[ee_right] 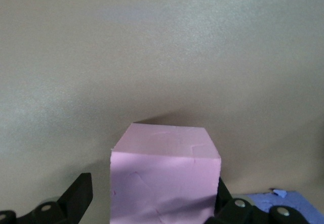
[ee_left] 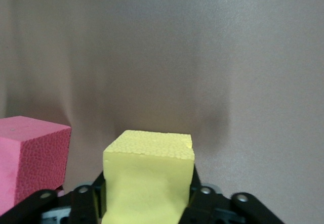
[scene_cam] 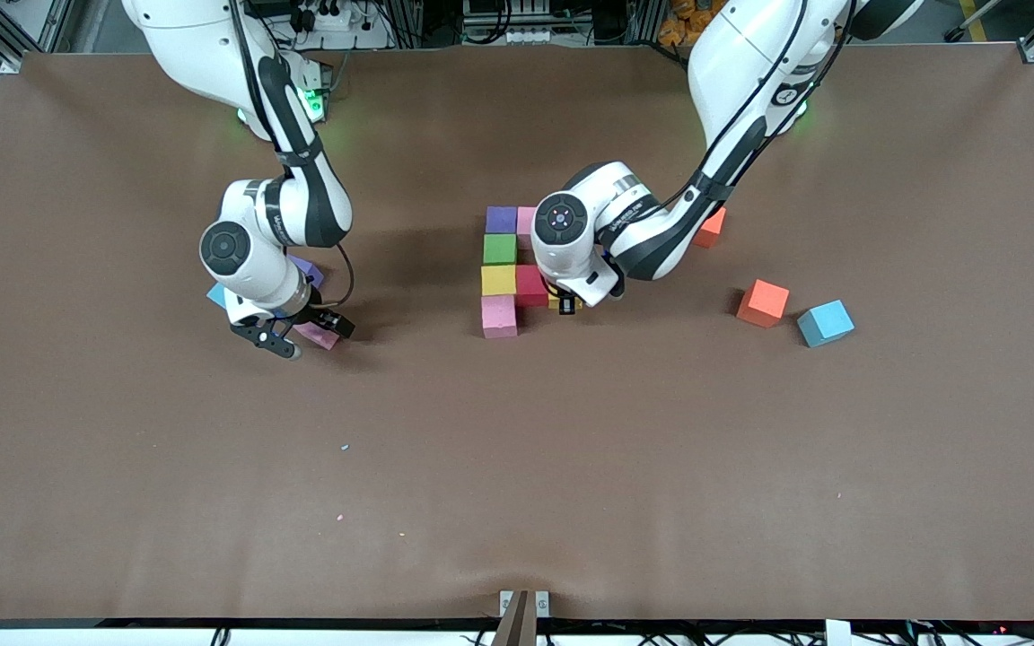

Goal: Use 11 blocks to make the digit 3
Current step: 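Grasp light pink with the right gripper while the left lowers yellow, then set yellow beside the column with the left gripper while right lifts light pink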

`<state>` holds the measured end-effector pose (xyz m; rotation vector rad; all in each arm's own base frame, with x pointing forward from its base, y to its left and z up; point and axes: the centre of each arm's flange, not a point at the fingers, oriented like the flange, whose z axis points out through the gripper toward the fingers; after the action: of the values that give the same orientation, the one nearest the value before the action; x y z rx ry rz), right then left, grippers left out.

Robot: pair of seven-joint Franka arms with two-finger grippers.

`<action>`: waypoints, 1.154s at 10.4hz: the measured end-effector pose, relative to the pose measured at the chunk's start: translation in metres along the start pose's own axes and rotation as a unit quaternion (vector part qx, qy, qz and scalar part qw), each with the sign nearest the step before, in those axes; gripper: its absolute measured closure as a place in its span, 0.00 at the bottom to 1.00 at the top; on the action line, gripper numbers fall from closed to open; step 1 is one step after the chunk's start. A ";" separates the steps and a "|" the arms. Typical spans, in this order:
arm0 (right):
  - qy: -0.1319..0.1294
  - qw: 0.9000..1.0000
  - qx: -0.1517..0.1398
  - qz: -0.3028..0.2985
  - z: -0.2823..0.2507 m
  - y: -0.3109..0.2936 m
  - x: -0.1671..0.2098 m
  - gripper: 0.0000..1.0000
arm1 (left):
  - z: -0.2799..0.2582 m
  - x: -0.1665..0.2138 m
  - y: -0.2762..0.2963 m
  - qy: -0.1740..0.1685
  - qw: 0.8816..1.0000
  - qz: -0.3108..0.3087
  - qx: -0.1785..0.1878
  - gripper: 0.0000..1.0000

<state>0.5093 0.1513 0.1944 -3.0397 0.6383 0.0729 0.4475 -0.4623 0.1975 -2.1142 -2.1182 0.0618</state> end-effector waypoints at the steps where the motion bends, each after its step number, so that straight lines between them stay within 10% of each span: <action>1: 0.001 1.000 0.000 -0.010 0.000 0.002 0.002 0.00 | 0.000 0.000 0.001 0.000 1.000 0.000 0.000 0.24; 3: 0.002 1.000 0.000 -0.014 -0.001 0.003 0.003 0.00 | -0.003 0.002 0.006 -0.002 1.000 -0.005 -0.004 0.00; 4: 0.002 1.000 0.000 -0.014 -0.001 0.003 0.003 0.00 | -0.006 0.002 0.009 -0.004 1.000 -0.007 -0.006 0.00; 6: 0.003 1.000 0.000 -0.014 -0.001 0.003 0.004 0.32 | -0.022 0.002 0.014 -0.013 1.000 -0.010 -0.018 0.00; 12: -0.017 0.994 0.032 -0.106 -0.064 -0.086 0.010 0.36 | -0.108 0.034 0.032 -0.019 0.998 -0.018 -0.056 0.00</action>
<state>0.5558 0.2225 0.2597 -3.0145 0.3073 0.0946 0.4939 -0.4362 0.3029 -2.1511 -2.2310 -0.0220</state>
